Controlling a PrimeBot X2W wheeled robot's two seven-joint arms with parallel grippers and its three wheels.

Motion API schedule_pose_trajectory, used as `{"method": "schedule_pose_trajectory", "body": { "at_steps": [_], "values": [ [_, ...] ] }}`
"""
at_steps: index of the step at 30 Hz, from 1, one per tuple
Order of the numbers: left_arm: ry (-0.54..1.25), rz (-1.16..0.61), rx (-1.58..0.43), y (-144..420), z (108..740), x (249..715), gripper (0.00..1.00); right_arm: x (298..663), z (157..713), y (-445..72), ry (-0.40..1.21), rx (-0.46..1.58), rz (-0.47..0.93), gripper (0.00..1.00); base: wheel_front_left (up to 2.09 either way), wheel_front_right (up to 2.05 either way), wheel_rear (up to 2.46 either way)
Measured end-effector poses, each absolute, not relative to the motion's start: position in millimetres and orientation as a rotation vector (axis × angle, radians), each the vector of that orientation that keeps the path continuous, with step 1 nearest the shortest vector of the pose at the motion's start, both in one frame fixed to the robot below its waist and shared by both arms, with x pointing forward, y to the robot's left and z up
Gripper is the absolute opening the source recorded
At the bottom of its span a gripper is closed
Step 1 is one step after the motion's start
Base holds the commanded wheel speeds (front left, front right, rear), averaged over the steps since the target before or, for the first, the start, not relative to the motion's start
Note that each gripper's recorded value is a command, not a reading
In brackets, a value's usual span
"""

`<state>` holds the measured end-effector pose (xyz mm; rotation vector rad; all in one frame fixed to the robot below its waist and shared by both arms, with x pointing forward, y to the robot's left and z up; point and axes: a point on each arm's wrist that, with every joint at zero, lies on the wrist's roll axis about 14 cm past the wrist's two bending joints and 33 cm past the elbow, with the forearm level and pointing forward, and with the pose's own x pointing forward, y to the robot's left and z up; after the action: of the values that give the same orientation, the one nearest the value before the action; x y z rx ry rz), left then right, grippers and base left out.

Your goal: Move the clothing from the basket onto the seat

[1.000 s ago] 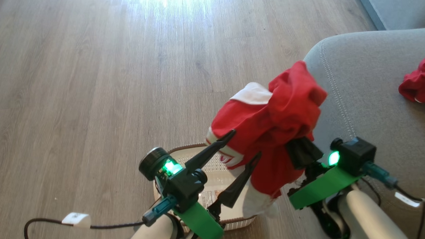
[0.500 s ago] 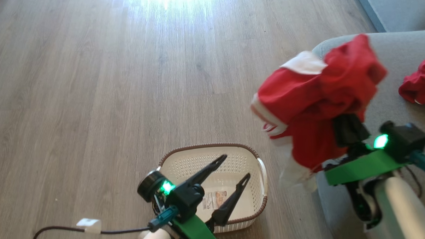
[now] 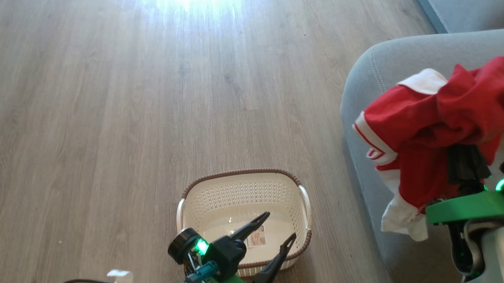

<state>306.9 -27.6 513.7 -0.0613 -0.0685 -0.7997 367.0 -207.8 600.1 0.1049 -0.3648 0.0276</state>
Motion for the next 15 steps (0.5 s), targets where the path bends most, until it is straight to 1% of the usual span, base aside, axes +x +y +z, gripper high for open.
{"method": "schedule_pose_trajectory", "body": {
  "at_steps": [3,15],
  "values": [
    [-0.047,-0.802,-0.063,-28.4,507.3,306.3,1.00,363.8,595.7,-216.6,-0.355,0.111,-0.006,0.00,0.00,0.00,0.00],
    [-0.031,-0.789,-0.081,-26.5,503.7,309.4,1.00,359.3,590.0,-231.6,-0.343,0.102,-0.061,0.00,0.00,0.00,0.00]
  ]
}}
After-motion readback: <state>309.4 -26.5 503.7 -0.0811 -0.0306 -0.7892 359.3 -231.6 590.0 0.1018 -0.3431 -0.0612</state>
